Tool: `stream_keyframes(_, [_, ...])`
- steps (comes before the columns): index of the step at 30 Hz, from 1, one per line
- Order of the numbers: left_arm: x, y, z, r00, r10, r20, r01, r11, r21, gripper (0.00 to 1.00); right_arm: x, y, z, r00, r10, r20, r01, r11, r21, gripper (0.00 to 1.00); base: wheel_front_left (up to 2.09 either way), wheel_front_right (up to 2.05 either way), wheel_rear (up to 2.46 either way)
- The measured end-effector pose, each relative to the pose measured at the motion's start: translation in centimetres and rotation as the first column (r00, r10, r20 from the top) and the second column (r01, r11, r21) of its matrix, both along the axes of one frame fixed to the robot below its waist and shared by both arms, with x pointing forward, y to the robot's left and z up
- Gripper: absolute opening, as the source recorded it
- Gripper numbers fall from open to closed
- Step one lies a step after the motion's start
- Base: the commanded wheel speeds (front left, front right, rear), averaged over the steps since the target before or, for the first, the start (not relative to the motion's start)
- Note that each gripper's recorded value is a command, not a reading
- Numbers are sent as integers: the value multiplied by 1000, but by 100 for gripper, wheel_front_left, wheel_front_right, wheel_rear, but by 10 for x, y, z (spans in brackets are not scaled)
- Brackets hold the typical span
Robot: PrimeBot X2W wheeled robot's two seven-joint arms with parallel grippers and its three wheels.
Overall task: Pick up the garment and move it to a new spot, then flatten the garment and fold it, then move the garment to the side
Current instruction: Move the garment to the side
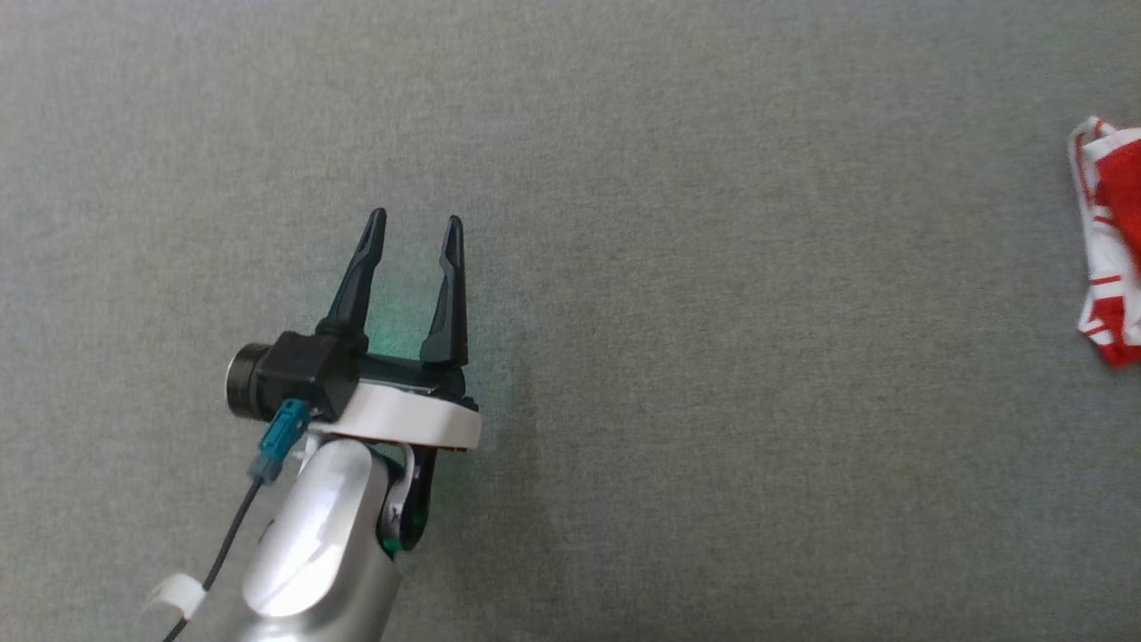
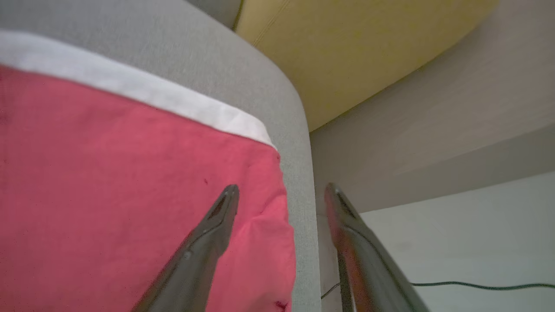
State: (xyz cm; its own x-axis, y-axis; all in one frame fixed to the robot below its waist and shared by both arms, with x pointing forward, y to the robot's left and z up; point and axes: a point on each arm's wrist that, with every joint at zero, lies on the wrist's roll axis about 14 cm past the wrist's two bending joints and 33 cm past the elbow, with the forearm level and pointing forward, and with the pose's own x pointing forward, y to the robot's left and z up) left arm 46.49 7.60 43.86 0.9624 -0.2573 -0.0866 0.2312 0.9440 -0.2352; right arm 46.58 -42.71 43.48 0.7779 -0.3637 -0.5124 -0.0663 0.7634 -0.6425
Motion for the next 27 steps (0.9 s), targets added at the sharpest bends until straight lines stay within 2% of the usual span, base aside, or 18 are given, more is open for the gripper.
stream_keyframes(4, [-1, 1, 16, 999, 6, 36, -6, 1000, -2, 100, 6, 13, 26, 981, -70, 180, 43, 988, 148, 100, 0, 0, 0])
stream_keyframes(7, [-5, 1, 29, 998, 6, 66, -6, 1000, -4, 100, 16, 36, 55, 949, -33, 314, -28, 982, 187, 100, 0, 0, 0])
stream_keyframes(9, [-10, 1, 36, 997, 11, 79, -10, 1000, -4, 100, 23, 58, 79, 905, -9, 425, -96, 970, 226, 100, 0, 0, 0])
stream_keyframes(12, [-18, 4, 44, 995, 23, 92, -22, 1000, -6, 100, 29, 99, 119, 812, 28, 584, -217, 942, 256, 100, 0, 0, 0])
stream_keyframes(15, [-27, 4, 53, 993, 26, 113, -26, 1000, -5, 100, 24, 138, 153, 706, 15, 708, -324, 896, 305, 100, 0, 0, 0])
stream_keyframes(18, [-35, 7, 61, 991, 37, 131, -37, 999, -3, 100, 9, 175, 167, 638, -15, 770, -412, 838, 358, 100, 0, 0, 0])
stream_keyframes(22, [-49, 13, 64, 989, 54, 135, -55, 998, 1, 100, -15, 223, 156, 632, -33, 774, -494, 752, 435, 100, 0, 0, 0])
stream_keyframes(23, [-49, 13, 64, 989, 54, 135, -55, 998, 1, 100, -15, 223, 156, 632, -33, 774, -494, 752, 435, 100, 0, 0, 0])
stream_keyframes(27, [-61, 24, 64, 987, 87, 134, -88, 996, 4, 100, -37, 252, 130, 652, -31, 758, -530, 697, 484, 100, 0, 0, 0])
